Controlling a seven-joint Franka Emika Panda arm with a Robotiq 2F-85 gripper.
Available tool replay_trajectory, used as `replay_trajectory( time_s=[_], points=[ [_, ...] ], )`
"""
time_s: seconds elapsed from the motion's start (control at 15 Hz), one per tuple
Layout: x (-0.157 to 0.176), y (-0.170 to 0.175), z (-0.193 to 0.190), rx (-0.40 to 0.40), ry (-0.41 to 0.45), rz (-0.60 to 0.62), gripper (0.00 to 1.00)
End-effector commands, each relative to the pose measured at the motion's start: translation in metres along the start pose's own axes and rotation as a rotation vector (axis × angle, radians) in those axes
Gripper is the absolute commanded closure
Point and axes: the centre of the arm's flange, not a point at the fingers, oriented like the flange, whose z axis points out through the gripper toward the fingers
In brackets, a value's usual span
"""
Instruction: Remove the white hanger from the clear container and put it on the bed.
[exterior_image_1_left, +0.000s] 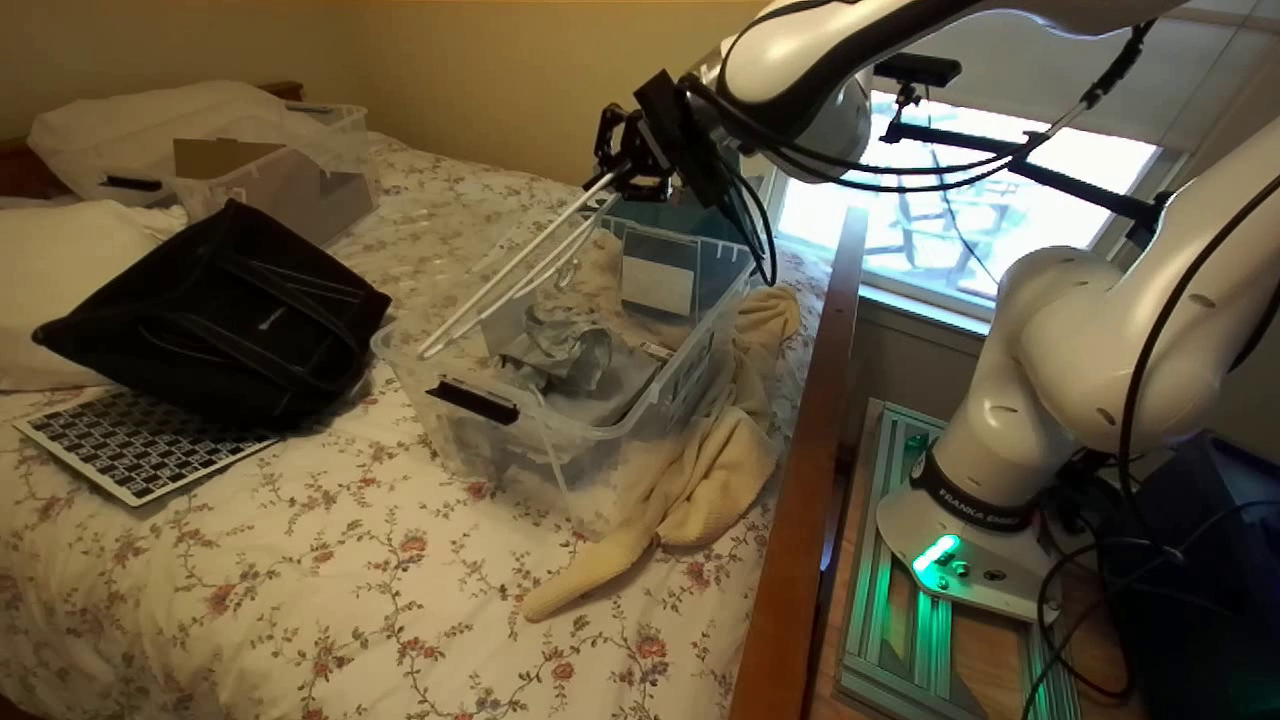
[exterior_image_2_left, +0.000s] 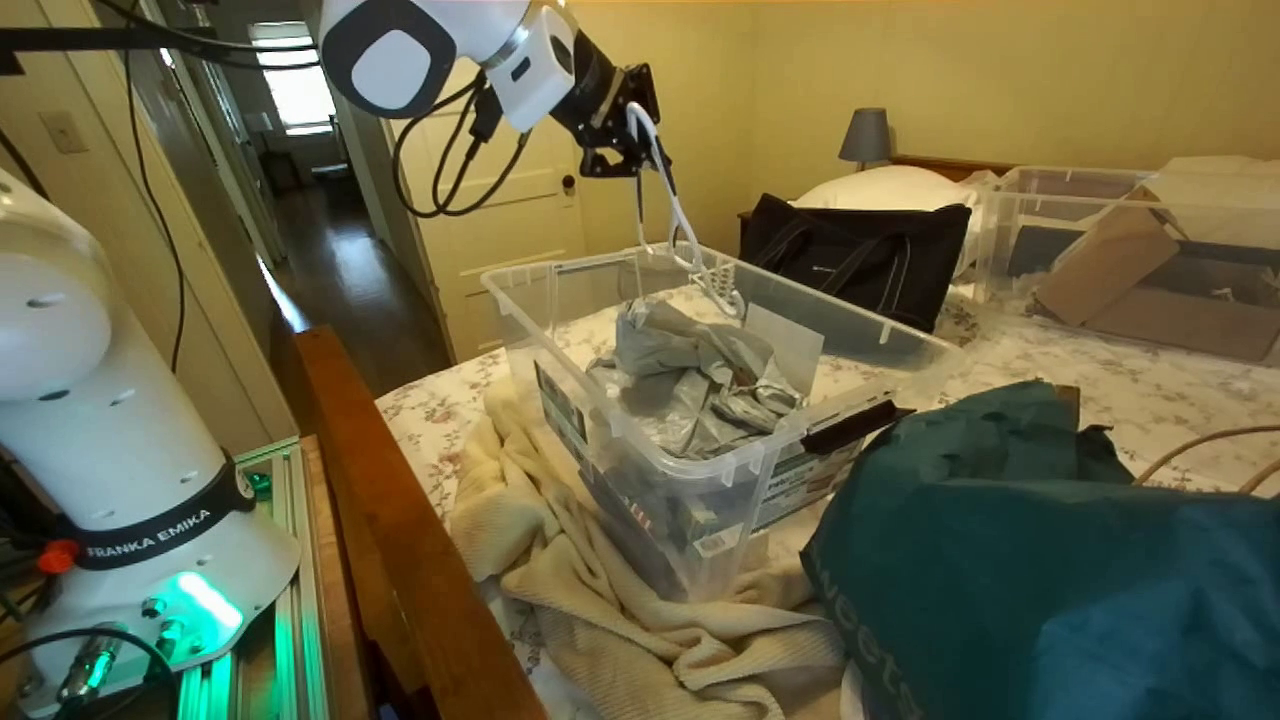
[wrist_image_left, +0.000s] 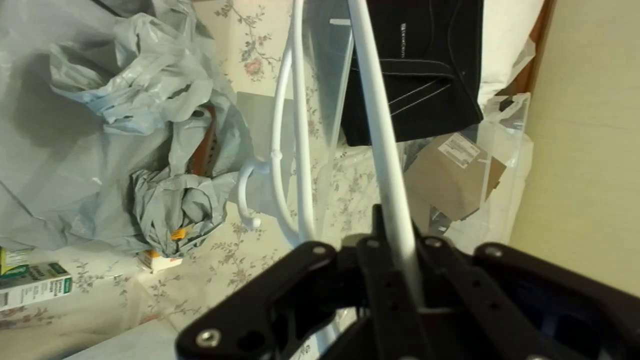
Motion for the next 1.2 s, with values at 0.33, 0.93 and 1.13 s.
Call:
replay_trajectory(
  time_s=[0.33, 0.93, 1.13],
  points=[
    [-0.006, 0.007, -0.005, 0.119, -0.048, -0.011, 0.99],
    [-0.039, -0.017, 0.002, 0.158, -0.069, -0.232, 0.99],
    [-0.047, -0.035, 0.008, 0.155, -0.087, -0.317, 0.99]
  ],
)
